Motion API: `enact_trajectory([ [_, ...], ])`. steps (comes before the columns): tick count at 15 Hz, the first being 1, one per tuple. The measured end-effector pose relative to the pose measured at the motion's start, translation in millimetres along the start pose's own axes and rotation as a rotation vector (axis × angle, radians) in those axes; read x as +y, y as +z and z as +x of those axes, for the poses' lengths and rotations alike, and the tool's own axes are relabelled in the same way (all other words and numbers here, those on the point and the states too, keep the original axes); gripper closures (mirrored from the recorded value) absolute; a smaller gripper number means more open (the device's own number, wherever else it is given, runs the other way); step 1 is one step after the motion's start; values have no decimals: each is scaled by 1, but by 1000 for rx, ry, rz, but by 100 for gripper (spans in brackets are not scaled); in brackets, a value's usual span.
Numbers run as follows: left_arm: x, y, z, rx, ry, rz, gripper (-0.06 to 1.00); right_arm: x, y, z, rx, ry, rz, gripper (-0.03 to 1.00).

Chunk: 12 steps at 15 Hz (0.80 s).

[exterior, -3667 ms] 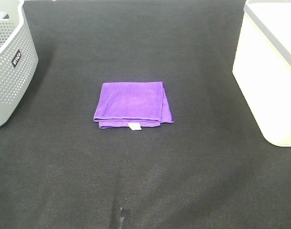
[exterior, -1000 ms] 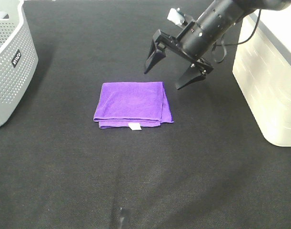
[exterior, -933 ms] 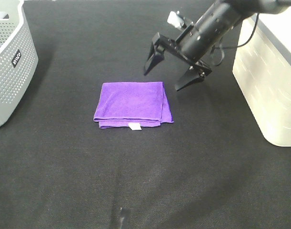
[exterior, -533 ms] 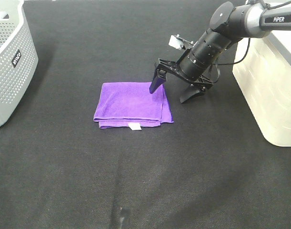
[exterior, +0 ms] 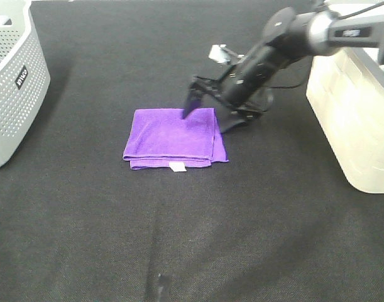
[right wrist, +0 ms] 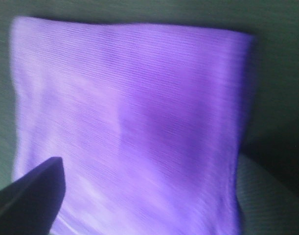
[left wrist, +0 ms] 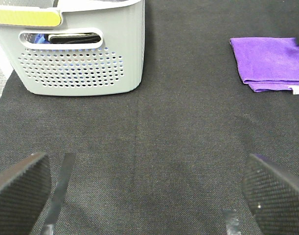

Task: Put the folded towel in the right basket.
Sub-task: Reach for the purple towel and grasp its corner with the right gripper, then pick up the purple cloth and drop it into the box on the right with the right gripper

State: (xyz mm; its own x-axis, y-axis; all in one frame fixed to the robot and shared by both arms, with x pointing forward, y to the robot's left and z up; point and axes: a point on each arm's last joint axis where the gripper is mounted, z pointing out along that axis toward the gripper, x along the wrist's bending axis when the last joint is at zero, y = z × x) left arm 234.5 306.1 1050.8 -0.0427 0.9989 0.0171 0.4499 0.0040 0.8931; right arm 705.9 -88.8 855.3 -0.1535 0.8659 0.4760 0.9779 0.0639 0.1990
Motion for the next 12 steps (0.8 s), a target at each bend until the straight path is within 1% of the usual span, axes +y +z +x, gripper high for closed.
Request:
enact_trajectory([
  [1, 0, 0, 0, 0, 0, 0, -4, -3, 11, 12, 6, -17, -21, 13],
  [2, 0, 0, 0, 0, 0, 0, -4, -6, 19, 22, 8, -32, -36, 19],
  [3, 0, 0, 0, 0, 0, 0, -4, -9, 26, 28, 5, -27, -46, 28],
  [4, 0, 0, 0, 0, 0, 0, -4, -9, 29, 28, 0, -13, -53, 41],
  [6, 0, 0, 0, 0, 0, 0, -4, -8, 28, 23, -17, -9, -58, 82],
  [7, 0, 0, 0, 0, 0, 0, -4, -6, 24, 24, -22, -15, -65, 87],
  [8, 0, 0, 0, 0, 0, 0, -4, -6, 15, 29, -45, -56, -69, 87],
  [9, 0, 0, 0, 0, 0, 0, -4, -8, 4, 32, -65, -87, -42, 87],
  [10, 0, 0, 0, 0, 0, 0, -4, -10, -14, 37, -79, -111, -6, 87],
  [11, 0, 0, 0, 0, 0, 0, -4, -5, -43, 45, -73, -128, -22, 87],
  [12, 0, 0, 0, 0, 0, 0, -4, -5, -43, 45, -73, -128, -22, 87],
])
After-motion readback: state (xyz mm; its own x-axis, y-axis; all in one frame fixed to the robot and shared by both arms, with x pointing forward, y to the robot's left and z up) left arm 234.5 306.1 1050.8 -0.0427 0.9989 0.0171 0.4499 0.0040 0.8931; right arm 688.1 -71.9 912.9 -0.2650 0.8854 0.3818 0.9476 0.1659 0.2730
